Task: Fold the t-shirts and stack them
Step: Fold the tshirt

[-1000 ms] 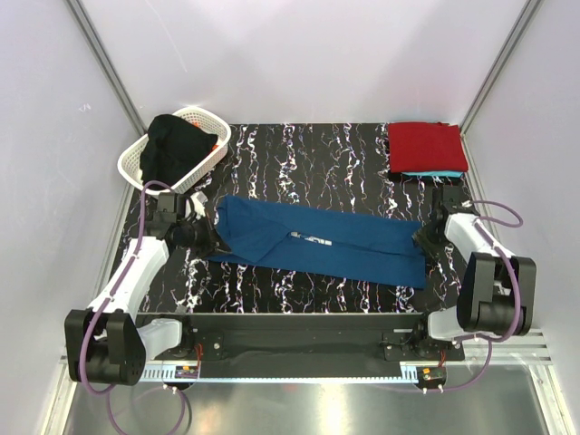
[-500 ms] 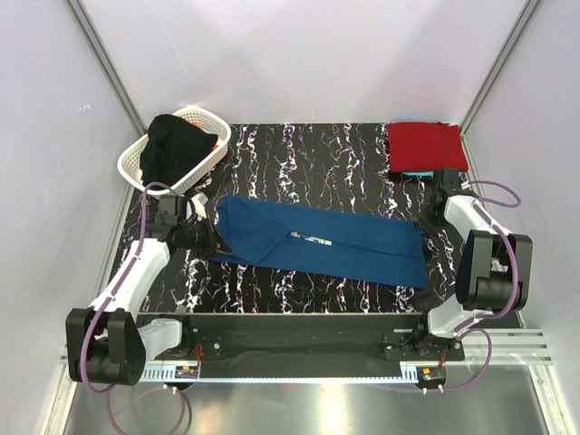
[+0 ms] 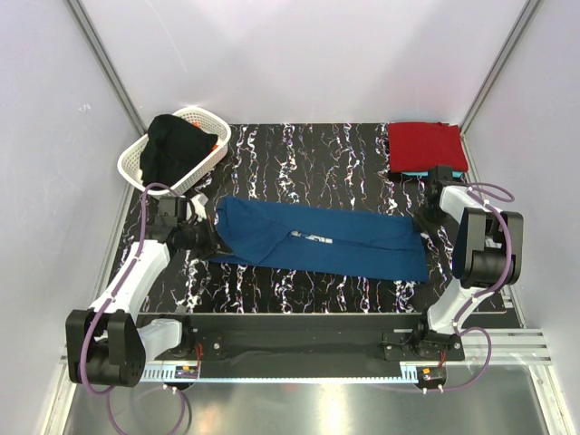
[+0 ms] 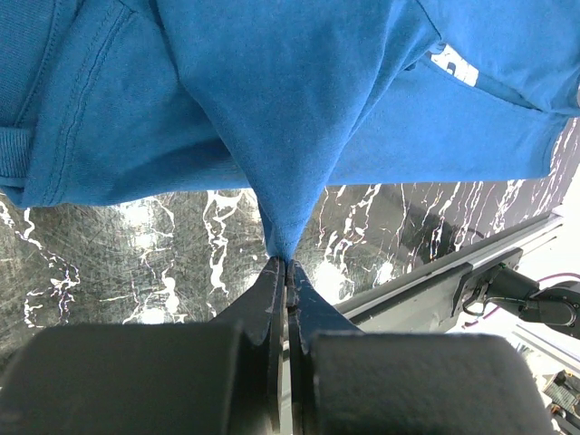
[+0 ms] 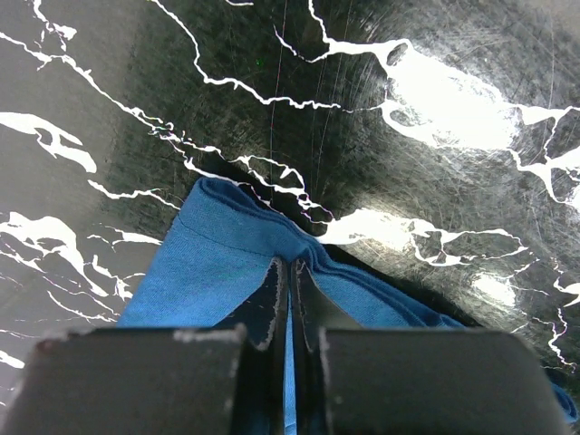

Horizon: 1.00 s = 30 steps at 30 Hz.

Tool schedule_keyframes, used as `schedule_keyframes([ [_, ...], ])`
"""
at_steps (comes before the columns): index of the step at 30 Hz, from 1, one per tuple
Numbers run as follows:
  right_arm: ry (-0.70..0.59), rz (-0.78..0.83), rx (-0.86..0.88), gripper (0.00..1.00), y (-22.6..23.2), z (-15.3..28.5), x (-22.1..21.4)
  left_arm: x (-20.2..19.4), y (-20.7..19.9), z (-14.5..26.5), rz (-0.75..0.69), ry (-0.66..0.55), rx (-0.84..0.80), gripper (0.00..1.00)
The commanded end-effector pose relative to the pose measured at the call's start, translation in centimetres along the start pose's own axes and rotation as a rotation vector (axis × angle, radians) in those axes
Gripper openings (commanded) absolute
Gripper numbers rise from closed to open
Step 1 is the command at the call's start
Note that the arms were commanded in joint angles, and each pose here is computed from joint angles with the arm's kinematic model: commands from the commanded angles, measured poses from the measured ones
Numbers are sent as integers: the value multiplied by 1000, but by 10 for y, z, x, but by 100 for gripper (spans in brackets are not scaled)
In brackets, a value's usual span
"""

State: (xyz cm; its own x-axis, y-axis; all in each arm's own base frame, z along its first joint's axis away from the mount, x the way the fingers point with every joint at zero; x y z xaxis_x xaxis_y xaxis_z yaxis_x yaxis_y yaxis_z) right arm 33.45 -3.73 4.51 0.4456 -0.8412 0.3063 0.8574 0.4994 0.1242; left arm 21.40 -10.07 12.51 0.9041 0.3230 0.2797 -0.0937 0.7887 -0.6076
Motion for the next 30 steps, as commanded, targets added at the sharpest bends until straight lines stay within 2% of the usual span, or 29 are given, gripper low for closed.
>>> schedule_keyframes([
  [1,-57,-14,-15,0,0,0,12,6,-6,3,-45,-39,-41,0],
  [4,-60,-3,1,6,1,6,13,6,-6,2,-44,-38,-39,0],
  [5,-62,-1,4,12,1,6,13,6,-6,2,-44,-36,-40,0],
  [10,-56,4,22,12,4,9,13,5,-6,2,-46,-36,-45,0],
  [13,-41,4,38,19,7,11,12,6,-7,2,-49,-36,-52,0],
  [14,-38,1,40,18,7,10,12,5,-8,3,-50,-35,-53,0],
  [16,-38,-3,48,4,9,12,12,6,-8,3,-51,-40,-55,0],
  [17,-40,-5,52,0,10,13,13,6,-8,3,-49,-41,-52,0],
  [25,-83,6,94,0,16,28,23,6,-7,2,-47,-38,-48,0],
  [28,-70,11,106,11,19,26,21,5,-7,1,-47,-30,-52,0],
  [29,-68,11,110,8,20,26,21,5,-7,2,-47,-31,-52,0],
  [30,-64,12,109,1,19,24,20,5,-6,2,-46,-33,-49,0],
])
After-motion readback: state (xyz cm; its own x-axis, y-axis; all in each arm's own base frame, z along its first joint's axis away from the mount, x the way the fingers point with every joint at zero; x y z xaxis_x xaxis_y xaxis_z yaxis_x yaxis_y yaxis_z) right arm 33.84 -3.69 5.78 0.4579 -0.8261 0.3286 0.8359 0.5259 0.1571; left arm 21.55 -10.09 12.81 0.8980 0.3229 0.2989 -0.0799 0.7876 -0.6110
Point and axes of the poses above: each gripper's point midway between its finger pads, its own z axis back along the fingers, its own y axis along the line the jaws close on, x = y × z, the point moved 3 cm from there along z, back along the fingers, and after that the axes turned 1 degree about z, right-handed, at the moved point
